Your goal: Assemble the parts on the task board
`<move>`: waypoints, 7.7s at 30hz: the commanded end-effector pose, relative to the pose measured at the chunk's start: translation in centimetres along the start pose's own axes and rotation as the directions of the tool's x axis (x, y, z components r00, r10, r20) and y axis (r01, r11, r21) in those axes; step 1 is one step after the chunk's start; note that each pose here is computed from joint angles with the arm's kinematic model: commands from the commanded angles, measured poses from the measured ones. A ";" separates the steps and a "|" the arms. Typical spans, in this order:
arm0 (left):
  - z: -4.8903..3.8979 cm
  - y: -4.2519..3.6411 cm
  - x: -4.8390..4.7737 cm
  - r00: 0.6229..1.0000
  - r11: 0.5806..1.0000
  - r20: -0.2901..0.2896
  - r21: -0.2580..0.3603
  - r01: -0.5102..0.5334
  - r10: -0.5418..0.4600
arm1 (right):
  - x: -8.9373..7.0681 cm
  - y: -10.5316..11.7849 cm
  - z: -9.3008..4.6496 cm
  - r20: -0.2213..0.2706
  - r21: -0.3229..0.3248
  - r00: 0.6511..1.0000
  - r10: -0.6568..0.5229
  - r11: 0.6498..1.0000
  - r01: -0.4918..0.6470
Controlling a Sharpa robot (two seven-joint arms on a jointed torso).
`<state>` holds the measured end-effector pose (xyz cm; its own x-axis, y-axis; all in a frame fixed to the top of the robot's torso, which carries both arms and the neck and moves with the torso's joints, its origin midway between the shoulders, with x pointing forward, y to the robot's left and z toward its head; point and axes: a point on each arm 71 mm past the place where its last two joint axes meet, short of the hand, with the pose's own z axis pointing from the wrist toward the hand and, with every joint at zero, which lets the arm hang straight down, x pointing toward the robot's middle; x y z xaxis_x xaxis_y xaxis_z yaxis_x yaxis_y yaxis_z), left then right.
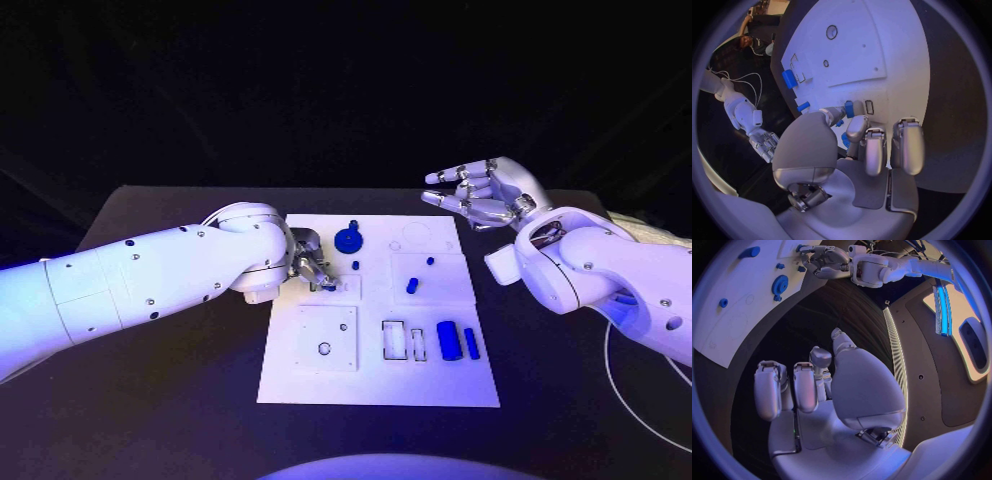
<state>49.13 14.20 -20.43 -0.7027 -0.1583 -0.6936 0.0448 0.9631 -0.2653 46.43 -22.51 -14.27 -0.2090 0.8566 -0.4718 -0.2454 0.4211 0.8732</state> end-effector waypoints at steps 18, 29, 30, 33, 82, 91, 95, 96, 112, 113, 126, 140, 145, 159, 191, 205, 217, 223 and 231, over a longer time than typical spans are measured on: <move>0.56 -0.78 0.49 0.997 0.999 -0.054 -0.001 -0.052 0.052 | 0.2 0.0 -0.1 -0.022 0.009 1.000 0.021 1.000 -0.020; 0.87 -0.90 0.50 0.994 0.997 -0.077 -0.006 -0.073 0.072 | 0.3 0.1 -0.1 -0.021 0.009 1.000 0.020 1.000 -0.020; 0.90 -0.92 0.49 0.994 0.997 -0.076 -0.007 -0.073 0.072 | 0.3 0.1 -0.2 -0.021 0.008 1.000 0.020 1.000 -0.020; 1.00 -0.96 0.42 0.995 0.997 -0.073 -0.009 -0.071 0.070 | 0.3 0.1 -0.2 -0.021 0.008 1.000 0.020 1.000 -0.019; -1.94 0.02 -3.07 0.998 0.997 -0.054 0.064 0.045 -0.042 | 0.3 -0.3 0.0 -0.018 0.007 0.999 0.027 1.000 -0.027; -2.40 1.50 -7.49 0.999 1.000 -0.031 0.014 0.020 -0.020 | 0.5 -0.7 0.0 -0.018 0.017 0.999 0.032 0.999 -0.031; -1.67 1.97 -9.12 1.000 1.000 0.028 -0.026 0.002 -0.002 | 0.5 -0.8 0.0 -0.019 0.017 0.999 0.033 0.999 -0.032; -1.48 2.07 -9.41 0.999 0.999 0.037 -0.035 -0.002 0.003 | 0.5 -0.8 0.0 -0.019 0.018 0.999 0.033 0.999 -0.032; 1.43 2.76 -10.63 0.997 0.988 -0.025 -0.129 -0.080 0.078 | 0.8 -0.8 0.1 -0.026 0.017 0.999 0.036 0.999 -0.036; 1.59 2.74 -10.59 0.996 0.988 -0.030 -0.132 -0.082 0.079 | 0.8 -0.8 0.1 -0.026 0.017 0.999 0.037 0.999 -0.036; 2.72 2.46 -10.01 0.995 0.990 -0.078 -0.120 -0.074 0.065 | 0.9 -0.8 0.1 -0.028 0.018 0.999 0.036 0.999 -0.036; 3.05 2.02 -9.42 0.991 0.990 -0.115 -0.108 -0.085 0.073 | 1.0 -0.8 0.2 -0.030 0.020 0.999 0.036 0.999 -0.036; 3.21 1.83 -9.14 0.990 0.990 -0.123 -0.106 -0.088 0.075 | 1.1 -0.8 0.2 -0.033 0.020 0.999 0.037 0.999 -0.037; 3.30 2.09 -8.91 0.989 0.989 -0.130 -0.118 -0.090 0.075 | 1.1 -0.8 0.2 -0.034 0.022 0.999 0.037 0.999 -0.036; 3.29 1.84 -8.90 0.994 0.996 -0.103 -0.076 -0.042 0.034 | 1.1 -0.8 0.2 -0.043 0.024 0.998 0.037 0.999 -0.036; 0.90 2.45 -8.12 0.996 0.995 0.024 0.048 0.086 -0.087 | 0.9 -1.0 0.1 -0.036 0.031 0.999 0.026 0.999 -0.025; -0.69 3.18 -4.97 0.987 0.986 0.070 0.096 0.139 -0.146 | 0.9 -1.1 0.1 -0.035 0.034 0.999 0.025 0.999 -0.024; -0.56 3.51 -3.58 0.987 0.985 0.054 0.092 0.147 -0.152 | 0.8 -1.2 0.0 -0.035 0.036 0.999 0.025 0.999 -0.024; -0.33 3.66 -2.23 0.994 0.992 0.030 0.085 0.098 -0.101 | 0.8 -1.3 0.0 -0.037 0.038 0.999 0.025 0.999 -0.023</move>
<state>50.69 18.31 -19.71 -0.6874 -0.2821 -0.6692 0.0117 0.9170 -0.3986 46.63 -22.46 -15.69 -0.2371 0.8624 -0.4473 -0.1989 0.4076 0.8912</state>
